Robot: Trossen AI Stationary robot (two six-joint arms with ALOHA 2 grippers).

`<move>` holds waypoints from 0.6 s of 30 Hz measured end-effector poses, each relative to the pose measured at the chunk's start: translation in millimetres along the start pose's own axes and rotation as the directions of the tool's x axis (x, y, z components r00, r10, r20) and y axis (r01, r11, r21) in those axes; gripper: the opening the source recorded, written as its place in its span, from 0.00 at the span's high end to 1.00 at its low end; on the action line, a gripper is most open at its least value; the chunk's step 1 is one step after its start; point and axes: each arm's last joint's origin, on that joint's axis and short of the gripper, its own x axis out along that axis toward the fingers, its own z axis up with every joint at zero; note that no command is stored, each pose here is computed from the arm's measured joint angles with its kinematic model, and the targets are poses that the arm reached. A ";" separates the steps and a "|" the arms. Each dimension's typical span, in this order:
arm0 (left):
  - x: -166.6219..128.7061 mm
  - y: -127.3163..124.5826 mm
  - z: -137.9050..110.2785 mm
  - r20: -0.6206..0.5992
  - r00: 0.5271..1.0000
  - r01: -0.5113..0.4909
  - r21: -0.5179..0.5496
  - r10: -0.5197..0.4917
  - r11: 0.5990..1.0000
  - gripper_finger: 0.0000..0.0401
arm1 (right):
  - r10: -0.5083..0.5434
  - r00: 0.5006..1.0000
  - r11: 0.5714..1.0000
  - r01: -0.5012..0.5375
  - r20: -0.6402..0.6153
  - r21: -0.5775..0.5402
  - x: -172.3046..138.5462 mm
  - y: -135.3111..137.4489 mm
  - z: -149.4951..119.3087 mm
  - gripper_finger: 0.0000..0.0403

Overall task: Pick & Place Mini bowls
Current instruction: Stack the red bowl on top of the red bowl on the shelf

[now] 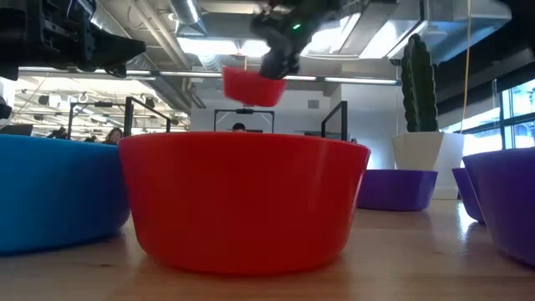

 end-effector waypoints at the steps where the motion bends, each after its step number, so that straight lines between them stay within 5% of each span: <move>1: 0.0 0.0 -0.3 -0.003 1.000 0.001 -0.001 -0.001 1.000 0.99 | 0.009 1.000 1.000 -0.009 -0.027 0.005 7.9 -4.7 4.4 0.99; 10: 0.0 -0.1 -1.1 -0.012 1.000 0.001 0.008 -0.001 1.000 0.98 | 0.025 0.984 1.000 -0.023 -0.175 0.010 67.5 -37.2 19.0 0.98; 18: 0.0 -0.1 -1.2 -0.012 1.000 0.001 0.006 -0.001 1.000 0.99 | 0.025 0.975 0.999 -0.019 -0.220 0.029 90.6 -48.9 9.2 0.98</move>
